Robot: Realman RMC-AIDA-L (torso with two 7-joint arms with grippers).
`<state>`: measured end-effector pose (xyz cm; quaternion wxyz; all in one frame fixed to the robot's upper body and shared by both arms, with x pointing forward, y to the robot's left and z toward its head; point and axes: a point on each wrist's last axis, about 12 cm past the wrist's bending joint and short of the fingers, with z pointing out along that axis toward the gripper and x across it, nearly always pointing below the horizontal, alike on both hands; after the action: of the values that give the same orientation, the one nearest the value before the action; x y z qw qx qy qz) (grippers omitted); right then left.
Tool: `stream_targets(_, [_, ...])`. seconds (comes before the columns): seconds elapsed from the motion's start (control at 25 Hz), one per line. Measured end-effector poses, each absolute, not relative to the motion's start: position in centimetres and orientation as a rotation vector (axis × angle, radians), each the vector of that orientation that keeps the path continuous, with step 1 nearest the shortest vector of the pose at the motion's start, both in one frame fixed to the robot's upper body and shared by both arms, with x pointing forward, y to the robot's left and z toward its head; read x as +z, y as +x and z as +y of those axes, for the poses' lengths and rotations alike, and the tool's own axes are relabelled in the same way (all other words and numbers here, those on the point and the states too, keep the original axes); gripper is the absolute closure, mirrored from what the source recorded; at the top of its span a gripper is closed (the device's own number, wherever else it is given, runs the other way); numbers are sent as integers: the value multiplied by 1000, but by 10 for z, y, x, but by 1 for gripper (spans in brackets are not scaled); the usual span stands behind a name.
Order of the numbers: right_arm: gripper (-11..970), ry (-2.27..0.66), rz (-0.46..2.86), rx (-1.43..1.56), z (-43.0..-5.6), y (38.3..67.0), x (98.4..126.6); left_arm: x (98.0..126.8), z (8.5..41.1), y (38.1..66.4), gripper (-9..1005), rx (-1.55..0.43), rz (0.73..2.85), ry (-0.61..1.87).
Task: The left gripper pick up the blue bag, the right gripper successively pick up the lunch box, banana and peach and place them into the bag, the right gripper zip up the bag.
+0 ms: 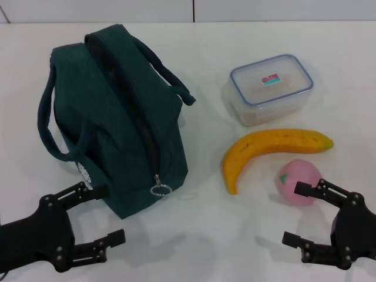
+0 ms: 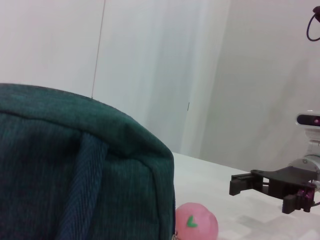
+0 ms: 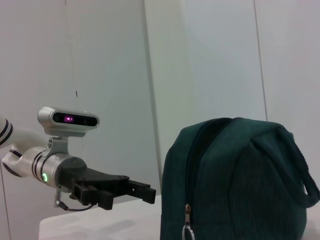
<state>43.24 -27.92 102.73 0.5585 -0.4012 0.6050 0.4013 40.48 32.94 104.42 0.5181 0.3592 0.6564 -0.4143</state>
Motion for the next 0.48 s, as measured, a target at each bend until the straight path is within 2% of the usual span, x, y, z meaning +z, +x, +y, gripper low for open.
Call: stream_targets(0.48, [74,-942,1424,949,-279,432,1028,1045,330,406,117,-1001,1576,844])
